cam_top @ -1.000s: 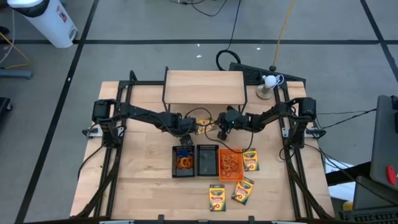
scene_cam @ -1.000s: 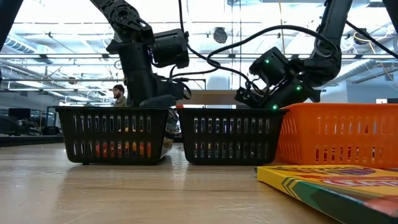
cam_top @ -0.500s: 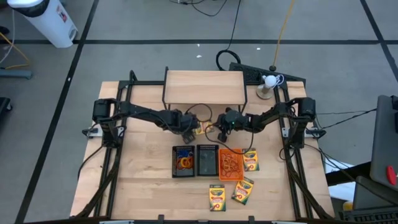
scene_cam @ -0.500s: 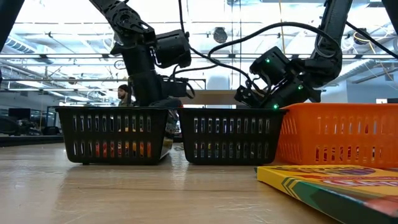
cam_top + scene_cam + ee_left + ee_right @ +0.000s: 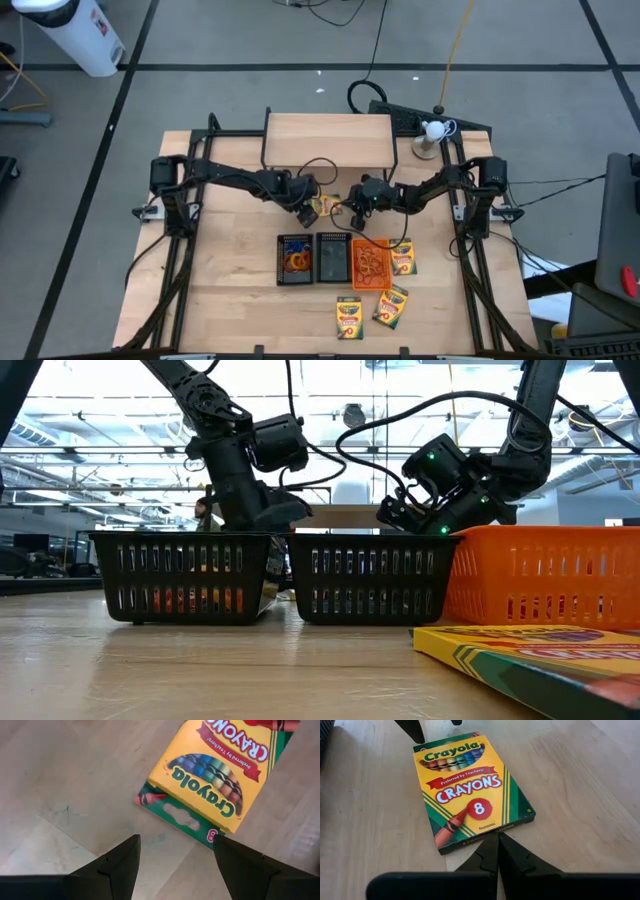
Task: Pick & Place Office Desk Supplies
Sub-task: Put the crayon box into the right black bin
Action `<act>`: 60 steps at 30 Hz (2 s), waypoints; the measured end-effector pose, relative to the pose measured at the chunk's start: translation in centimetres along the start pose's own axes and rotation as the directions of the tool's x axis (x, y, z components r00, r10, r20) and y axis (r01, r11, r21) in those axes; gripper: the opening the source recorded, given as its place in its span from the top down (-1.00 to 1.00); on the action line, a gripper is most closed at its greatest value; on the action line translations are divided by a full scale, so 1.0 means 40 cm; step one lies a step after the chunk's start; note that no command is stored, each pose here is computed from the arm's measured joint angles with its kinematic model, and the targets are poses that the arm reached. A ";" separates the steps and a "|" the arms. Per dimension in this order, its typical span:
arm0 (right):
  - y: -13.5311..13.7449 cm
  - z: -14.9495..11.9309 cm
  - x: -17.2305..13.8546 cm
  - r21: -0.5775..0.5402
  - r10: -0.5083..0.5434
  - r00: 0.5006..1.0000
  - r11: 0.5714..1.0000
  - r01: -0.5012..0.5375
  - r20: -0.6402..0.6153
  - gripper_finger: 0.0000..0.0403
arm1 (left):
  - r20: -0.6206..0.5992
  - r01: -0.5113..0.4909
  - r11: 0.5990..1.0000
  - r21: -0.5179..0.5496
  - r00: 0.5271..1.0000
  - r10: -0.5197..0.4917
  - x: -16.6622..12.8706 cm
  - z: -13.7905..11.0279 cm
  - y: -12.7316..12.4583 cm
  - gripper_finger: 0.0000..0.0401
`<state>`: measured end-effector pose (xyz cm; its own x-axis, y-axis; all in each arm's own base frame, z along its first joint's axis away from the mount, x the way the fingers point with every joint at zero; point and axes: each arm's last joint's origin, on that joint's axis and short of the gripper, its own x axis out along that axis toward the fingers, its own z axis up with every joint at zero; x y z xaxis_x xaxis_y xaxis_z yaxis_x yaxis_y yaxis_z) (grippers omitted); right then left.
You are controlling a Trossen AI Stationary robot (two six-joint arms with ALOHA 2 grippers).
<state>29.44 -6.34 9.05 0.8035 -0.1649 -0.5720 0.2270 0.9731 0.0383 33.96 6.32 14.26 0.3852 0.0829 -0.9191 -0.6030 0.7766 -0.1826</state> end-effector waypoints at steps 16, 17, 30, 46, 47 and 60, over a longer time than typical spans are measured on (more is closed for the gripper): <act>-0.001 0.001 0.000 -0.026 -0.005 1.000 1.000 0.005 0.003 1.00 | 0.010 0.175 0.924 -0.340 0.983 -0.182 -0.001 0.039 0.028 -0.57; -0.001 0.001 0.000 -0.025 -0.005 1.000 1.000 0.005 0.003 1.00 | 0.022 0.203 0.918 -0.341 0.978 -0.208 -0.001 0.043 0.024 -0.58; -0.001 0.004 0.000 -0.026 -0.005 1.000 1.000 0.005 0.013 1.00 | 0.006 0.197 0.907 -0.373 0.978 -0.210 -0.001 0.039 0.024 -0.60; 0.000 0.011 -0.001 -0.024 0.019 0.999 1.000 -0.018 0.042 1.00 | -0.015 0.173 0.902 -0.395 0.981 -0.195 0.034 0.026 0.008 -0.60; 0.001 0.011 -0.001 -0.024 0.020 0.999 1.000 -0.019 0.042 1.00 | -0.022 0.167 0.903 -0.396 0.981 -0.191 0.040 0.023 0.008 -0.60; 0.001 0.006 -0.001 -0.017 0.016 1.000 1.000 -0.016 0.014 1.00 | -0.032 0.169 0.903 -0.394 0.980 -0.197 0.046 0.019 0.006 -0.60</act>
<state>29.54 -6.35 9.25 0.8146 -0.1512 -0.5599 0.2044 0.9783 0.0332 35.06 7.16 12.78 0.4740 -0.0914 -0.8758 -0.7552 0.4692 -0.4577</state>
